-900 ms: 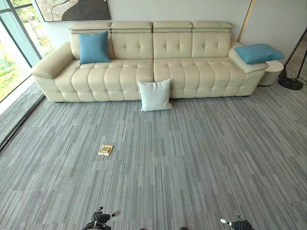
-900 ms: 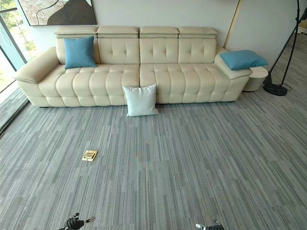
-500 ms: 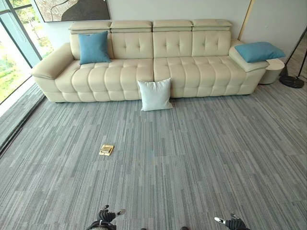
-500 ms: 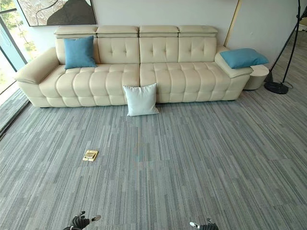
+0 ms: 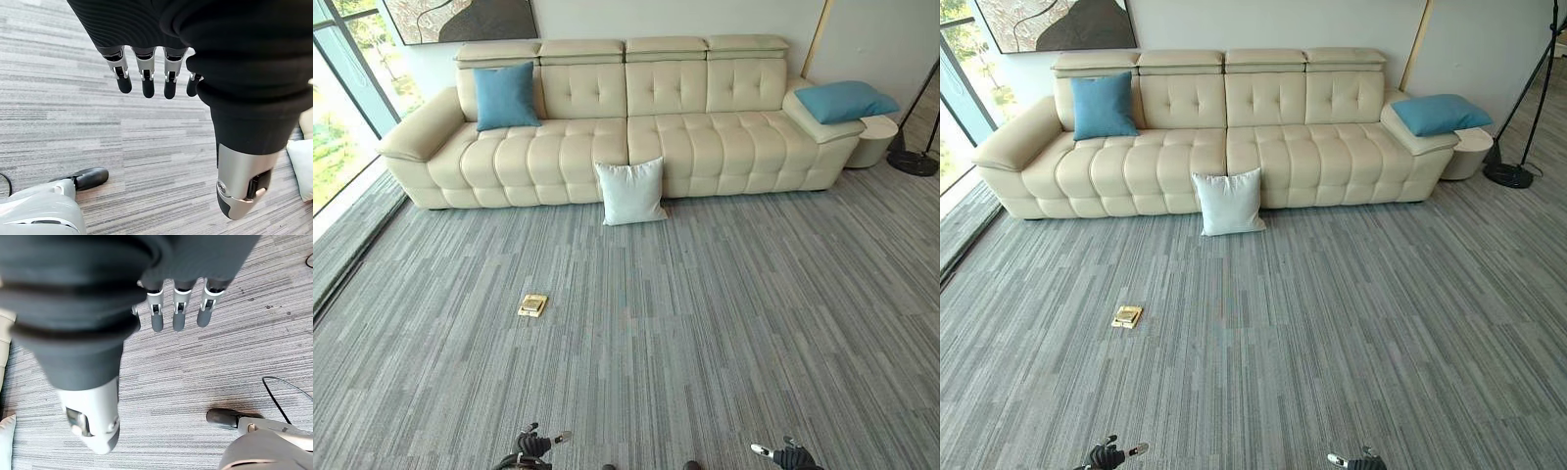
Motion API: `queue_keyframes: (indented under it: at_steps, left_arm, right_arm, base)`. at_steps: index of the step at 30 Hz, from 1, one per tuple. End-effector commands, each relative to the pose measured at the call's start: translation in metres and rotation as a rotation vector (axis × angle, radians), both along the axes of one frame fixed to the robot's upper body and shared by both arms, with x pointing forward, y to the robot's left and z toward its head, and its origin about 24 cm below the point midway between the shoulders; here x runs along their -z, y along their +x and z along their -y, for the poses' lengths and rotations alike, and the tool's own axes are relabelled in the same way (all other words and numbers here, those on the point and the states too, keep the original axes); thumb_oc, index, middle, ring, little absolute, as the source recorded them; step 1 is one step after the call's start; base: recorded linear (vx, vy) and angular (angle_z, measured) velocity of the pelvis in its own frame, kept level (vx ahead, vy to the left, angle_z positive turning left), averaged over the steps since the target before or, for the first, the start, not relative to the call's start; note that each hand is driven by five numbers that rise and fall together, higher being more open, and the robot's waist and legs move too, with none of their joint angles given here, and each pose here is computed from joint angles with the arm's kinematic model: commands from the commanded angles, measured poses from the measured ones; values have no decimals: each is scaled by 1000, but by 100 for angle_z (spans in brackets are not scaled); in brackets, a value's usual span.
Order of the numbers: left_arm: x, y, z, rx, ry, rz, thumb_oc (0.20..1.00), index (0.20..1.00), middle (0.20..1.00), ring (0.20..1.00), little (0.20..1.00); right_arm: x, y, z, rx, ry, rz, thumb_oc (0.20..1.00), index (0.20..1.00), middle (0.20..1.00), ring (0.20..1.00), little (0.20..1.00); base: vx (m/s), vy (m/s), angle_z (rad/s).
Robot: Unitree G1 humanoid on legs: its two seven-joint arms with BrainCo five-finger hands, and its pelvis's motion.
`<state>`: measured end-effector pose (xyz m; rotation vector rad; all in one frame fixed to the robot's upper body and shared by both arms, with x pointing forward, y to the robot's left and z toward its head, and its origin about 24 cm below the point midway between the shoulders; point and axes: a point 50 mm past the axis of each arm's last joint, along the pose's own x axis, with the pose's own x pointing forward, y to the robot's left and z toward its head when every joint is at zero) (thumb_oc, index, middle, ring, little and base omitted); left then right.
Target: Pick up all the scattered cushions and arrange them neatly on the sofa.
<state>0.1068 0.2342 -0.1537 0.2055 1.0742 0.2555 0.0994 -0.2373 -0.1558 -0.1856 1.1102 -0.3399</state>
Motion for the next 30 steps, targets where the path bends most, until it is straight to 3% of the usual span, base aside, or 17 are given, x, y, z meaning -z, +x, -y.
queue_keyframes:
  at_steps: [1,6,14,20,30]
  left_arm:
    - [-9,31,-1,41,20,69,1000,1000,1000,1000,1000]
    - [-13,41,0,30,19,107,1000,1000,1000,1000,1000]
    - [-15,49,5,12,-8,134,1000,1000,1000,1000,1000]
    - [-19,60,7,10,-14,172,1000,1000,1000,1000,1000]
    - [-13,51,17,19,-52,150,1000,1000,1000,1000,1000]
  right_arm:
    - [-10,37,-2,-43,-14,86,1000,1000,1000,1000,1000]
    - [-17,57,-6,-66,-14,145,1000,1000,1000,1000,1000]
    - [-15,57,-16,-69,12,147,1000,1000,1000,1000,1000]
    - [-18,59,-10,-59,-11,162,1000,1000,1000,1000,1000]
    - [-19,50,8,-2,-18,162,1000,1000,1000,1000,1000]
  base:
    - [25,36,1]
    - [10,115,-1]
    - [108,150,6]
    - [345,-152,8]
    - [403,-237,22]
